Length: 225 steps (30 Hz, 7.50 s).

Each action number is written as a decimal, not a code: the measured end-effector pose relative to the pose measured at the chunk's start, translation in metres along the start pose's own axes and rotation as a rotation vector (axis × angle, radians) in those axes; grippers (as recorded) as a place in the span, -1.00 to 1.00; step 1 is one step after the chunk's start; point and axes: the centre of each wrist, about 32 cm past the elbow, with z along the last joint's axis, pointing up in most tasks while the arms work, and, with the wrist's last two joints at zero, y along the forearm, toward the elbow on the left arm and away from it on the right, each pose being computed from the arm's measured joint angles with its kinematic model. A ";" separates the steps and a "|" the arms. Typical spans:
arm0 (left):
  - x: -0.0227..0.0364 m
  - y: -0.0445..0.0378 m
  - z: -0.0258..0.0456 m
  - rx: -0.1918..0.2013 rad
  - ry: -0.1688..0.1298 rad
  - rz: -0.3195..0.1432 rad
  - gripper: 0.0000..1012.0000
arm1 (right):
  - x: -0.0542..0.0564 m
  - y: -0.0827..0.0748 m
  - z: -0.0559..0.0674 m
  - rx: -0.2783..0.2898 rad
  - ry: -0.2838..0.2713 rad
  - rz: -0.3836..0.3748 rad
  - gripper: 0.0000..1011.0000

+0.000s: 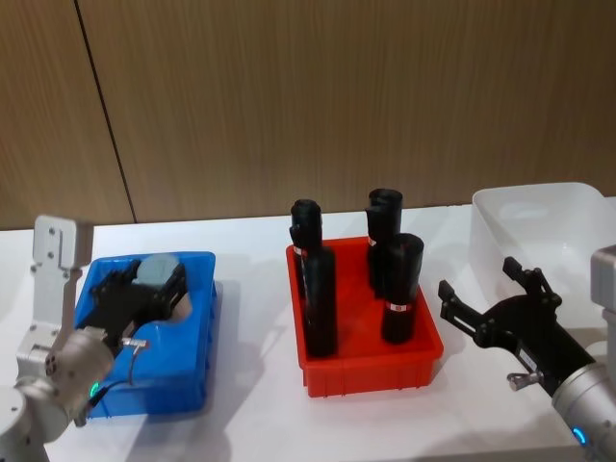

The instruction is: Pick the cotton swabs from the blue box and place them into the white box.

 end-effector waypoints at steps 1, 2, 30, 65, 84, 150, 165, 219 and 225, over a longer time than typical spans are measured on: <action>-0.0007 -0.0003 0.0023 -0.004 -0.003 -0.009 0.30 | 0.000 0.000 0.000 0.000 0.000 0.000 0.98; -0.0017 -0.0008 0.0059 -0.012 -0.007 -0.018 0.30 | 0.000 0.000 0.000 0.000 0.000 0.000 0.98; -0.0275 -0.0399 0.0946 -0.034 -0.045 -0.438 0.30 | 0.000 0.000 0.000 0.000 0.000 0.000 0.98; -0.0610 -0.0915 0.1456 0.059 -0.032 -0.713 0.30 | 0.006 0.004 0.007 -0.038 -0.013 0.045 0.98; -0.0632 -0.0942 0.1488 0.065 -0.032 -0.728 0.30 | 0.023 0.018 0.026 -0.118 -0.005 0.161 0.98; -0.0638 -0.0949 0.1497 0.066 -0.032 -0.731 0.30 | 0.017 0.077 0.065 -0.108 -0.024 0.328 0.98; -0.0638 -0.0949 0.1498 0.065 -0.032 -0.731 0.30 | 0.011 0.100 0.069 -0.122 -0.050 0.340 0.89; -0.0638 -0.0949 0.1497 0.066 -0.032 -0.732 0.98 | 0.008 0.119 0.071 -0.102 -0.061 0.310 0.25; -0.0637 -0.0949 0.1498 0.066 -0.032 -0.731 0.98 | 0.013 0.120 0.066 -0.111 -0.059 0.287 0.25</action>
